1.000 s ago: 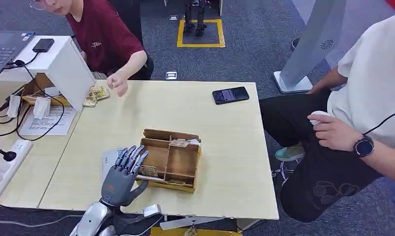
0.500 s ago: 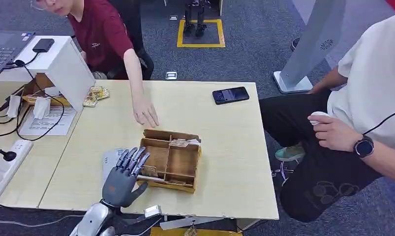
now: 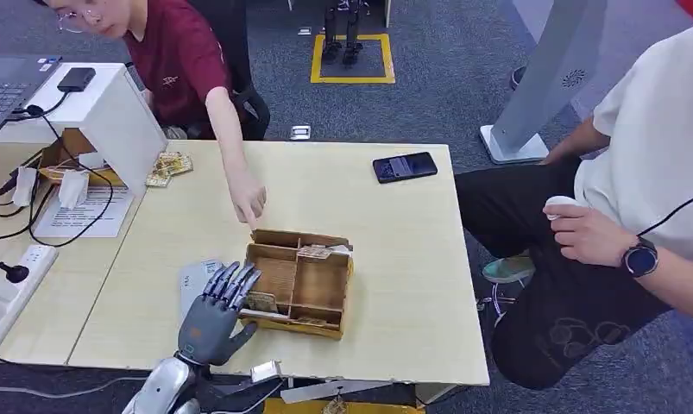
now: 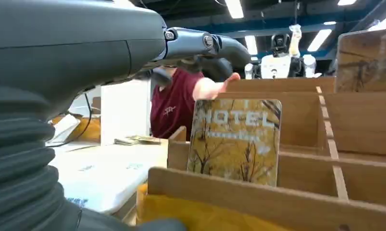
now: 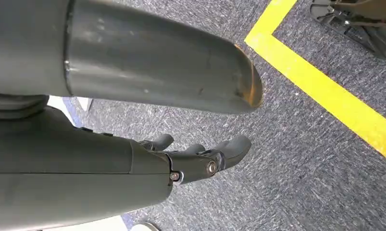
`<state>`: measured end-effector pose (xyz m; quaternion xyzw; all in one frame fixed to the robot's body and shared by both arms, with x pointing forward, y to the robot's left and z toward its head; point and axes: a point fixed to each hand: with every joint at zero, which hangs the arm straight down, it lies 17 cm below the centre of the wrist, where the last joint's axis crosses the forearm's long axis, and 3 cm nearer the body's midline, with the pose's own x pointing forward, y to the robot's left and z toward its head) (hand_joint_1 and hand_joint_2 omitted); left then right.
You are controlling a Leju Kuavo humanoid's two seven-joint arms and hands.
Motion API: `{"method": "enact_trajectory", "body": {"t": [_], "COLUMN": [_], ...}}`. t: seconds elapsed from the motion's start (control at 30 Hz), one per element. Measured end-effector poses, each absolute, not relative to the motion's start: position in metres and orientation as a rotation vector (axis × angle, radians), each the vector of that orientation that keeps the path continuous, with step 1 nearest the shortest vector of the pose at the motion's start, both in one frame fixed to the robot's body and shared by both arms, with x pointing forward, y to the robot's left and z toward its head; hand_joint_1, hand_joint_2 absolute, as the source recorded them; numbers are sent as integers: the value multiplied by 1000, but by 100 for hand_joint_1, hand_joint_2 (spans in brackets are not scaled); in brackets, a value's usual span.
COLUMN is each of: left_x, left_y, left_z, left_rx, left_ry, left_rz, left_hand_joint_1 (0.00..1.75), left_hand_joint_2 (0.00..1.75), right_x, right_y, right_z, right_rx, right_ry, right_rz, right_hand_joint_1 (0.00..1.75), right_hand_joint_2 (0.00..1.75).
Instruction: Pass the card to the sensor for recognition and then transmit it.
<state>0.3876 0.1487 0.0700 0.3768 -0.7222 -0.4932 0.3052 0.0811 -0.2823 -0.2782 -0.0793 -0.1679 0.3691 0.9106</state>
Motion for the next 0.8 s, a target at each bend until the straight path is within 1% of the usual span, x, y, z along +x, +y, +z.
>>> {"method": "enact_trajectory", "body": {"t": [0.13,0.17,0.2,0.23,0.27,0.3,0.33,0.4,0.43,0.53,0.57,0.63,0.67,0.8], "left_x": [387,387,387,387,387,387,389,392,393,395,395,395,395,395], "left_y": [152,152,152,152,152,152,152,152,153,154,154,154,154,154], "left_z": [66,66,66,66,66,67,68,72,73,74,74,74,74,74], "left_rx": [982,980,980,979,980,979,982,990,993,994,994,993,993,992], "left_ry": [-1899,-1899,-1900,-1900,-1903,-1904,-1906,-1910,-1911,-1911,-1911,-1911,-1911,-1910], "left_rz": [-1292,-1288,-1287,-1288,-1287,-1286,-1284,-1277,-1276,-1270,-1268,-1266,-1266,-1266], "left_hand_joint_1": [164,157,143,157,157,175,175,157,154,155,162,164,173,175], "left_hand_joint_2": [175,175,175,175,175,175,175,175,175,175,175,175,175,175], "right_x": [81,81,81,81,82,82,82,82,82,81,82,82,82,82], "right_y": [-282,-282,-282,-282,-282,-282,-282,-282,-282,-282,-282,-283,-283,-282], "right_z": [-278,-278,-278,-278,-278,-278,-278,-278,-278,-278,-278,-278,-278,-278], "right_rx": [-163,-163,-163,-164,-164,-164,-164,-164,-164,-164,-164,-164,-164,-164], "right_ry": [-346,-346,-346,-347,-347,-347,-347,-347,-347,-347,-347,-347,-347,-347], "right_rz": [761,761,761,761,760,760,760,760,760,759,759,759,759,761], "right_hand_joint_1": [0,0,0,0,0,0,0,0,0,0,0,0,0,0], "right_hand_joint_2": [0,0,0,0,0,0,0,0,0,0,0,0,0,0]}}
